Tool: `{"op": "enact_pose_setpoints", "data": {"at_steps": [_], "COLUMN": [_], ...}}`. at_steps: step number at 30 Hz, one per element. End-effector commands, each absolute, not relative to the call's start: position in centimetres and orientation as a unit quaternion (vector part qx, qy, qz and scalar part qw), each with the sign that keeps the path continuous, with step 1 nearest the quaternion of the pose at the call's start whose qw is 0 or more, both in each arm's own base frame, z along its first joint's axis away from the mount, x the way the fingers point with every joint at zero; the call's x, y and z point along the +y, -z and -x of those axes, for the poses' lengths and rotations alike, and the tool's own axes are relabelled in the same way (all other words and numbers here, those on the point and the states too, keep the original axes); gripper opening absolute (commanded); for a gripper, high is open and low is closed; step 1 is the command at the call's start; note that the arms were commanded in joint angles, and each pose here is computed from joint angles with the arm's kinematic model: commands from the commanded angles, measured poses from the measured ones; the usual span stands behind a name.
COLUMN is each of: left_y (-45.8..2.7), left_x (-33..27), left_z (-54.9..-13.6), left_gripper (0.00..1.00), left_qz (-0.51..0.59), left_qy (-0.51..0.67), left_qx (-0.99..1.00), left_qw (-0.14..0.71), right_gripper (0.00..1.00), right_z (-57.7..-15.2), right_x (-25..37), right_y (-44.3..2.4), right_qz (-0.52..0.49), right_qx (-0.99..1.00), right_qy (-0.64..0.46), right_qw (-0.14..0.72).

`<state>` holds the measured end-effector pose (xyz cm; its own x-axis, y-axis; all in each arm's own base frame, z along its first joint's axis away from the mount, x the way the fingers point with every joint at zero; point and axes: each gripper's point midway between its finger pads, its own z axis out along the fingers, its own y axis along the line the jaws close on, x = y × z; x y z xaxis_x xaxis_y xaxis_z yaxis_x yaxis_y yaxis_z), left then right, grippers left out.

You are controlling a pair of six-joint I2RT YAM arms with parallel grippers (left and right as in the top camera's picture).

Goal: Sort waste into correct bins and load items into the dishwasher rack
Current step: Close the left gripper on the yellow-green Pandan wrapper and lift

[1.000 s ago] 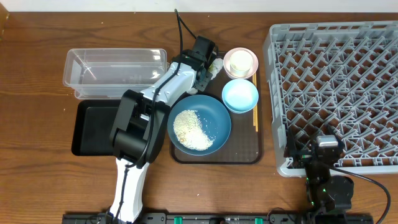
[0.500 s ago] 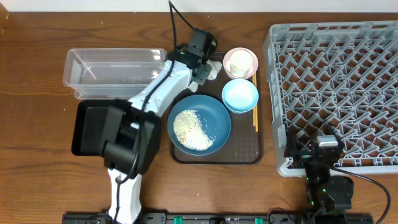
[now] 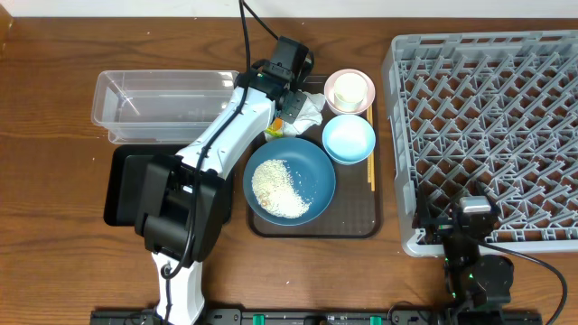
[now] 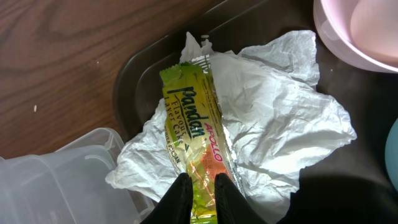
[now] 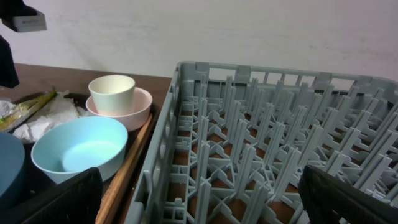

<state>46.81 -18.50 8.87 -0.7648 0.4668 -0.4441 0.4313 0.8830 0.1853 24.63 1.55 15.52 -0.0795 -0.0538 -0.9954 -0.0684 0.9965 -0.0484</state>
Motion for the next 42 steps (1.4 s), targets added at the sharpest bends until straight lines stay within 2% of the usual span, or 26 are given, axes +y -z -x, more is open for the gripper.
{"op": "enact_pose_setpoints", "data": {"at_steps": [1,3,5,6,19,42], "left_y": [-8.9,-8.9,-8.9,-8.8,-4.4,-2.1], "left_x": [-18.5,-18.7,-19.2,-19.4,-19.3,-18.9], "left_z": [-46.5,-46.5,-46.3,-46.2,-45.9,-46.9], "left_gripper": [0.17,0.17,0.41,0.43,0.43,0.38], "left_qz": [-0.226,-0.225,-0.22,-0.216,-0.189,-0.181], "left_qy": [-0.025,-0.019,-0.001,0.006,0.004,-0.017], "left_qx": [0.943,0.944,0.946,0.947,0.962,0.962], "left_qw": [0.243,0.242,0.24,0.238,0.199,0.204], "right_gripper": [0.99,0.99,0.99,0.99,0.99,0.99], "right_z": [-24.6,-24.6,-24.6,-24.6,-24.6,-24.6], "right_x": [1.3,1.3,1.3,1.3,1.3,1.3], "right_y": [-15.4,-15.4,-15.4,-15.4,-15.4,-15.4], "right_qz": [0.043,0.043,0.043,0.043,0.043,0.043], "right_qx": [0.736,0.736,0.736,0.736,0.736,0.736], "right_qy": [0.001,0.001,0.001,0.001,0.001,0.001], "right_qw": [0.676,0.676,0.676,0.676,0.676,0.676]}}
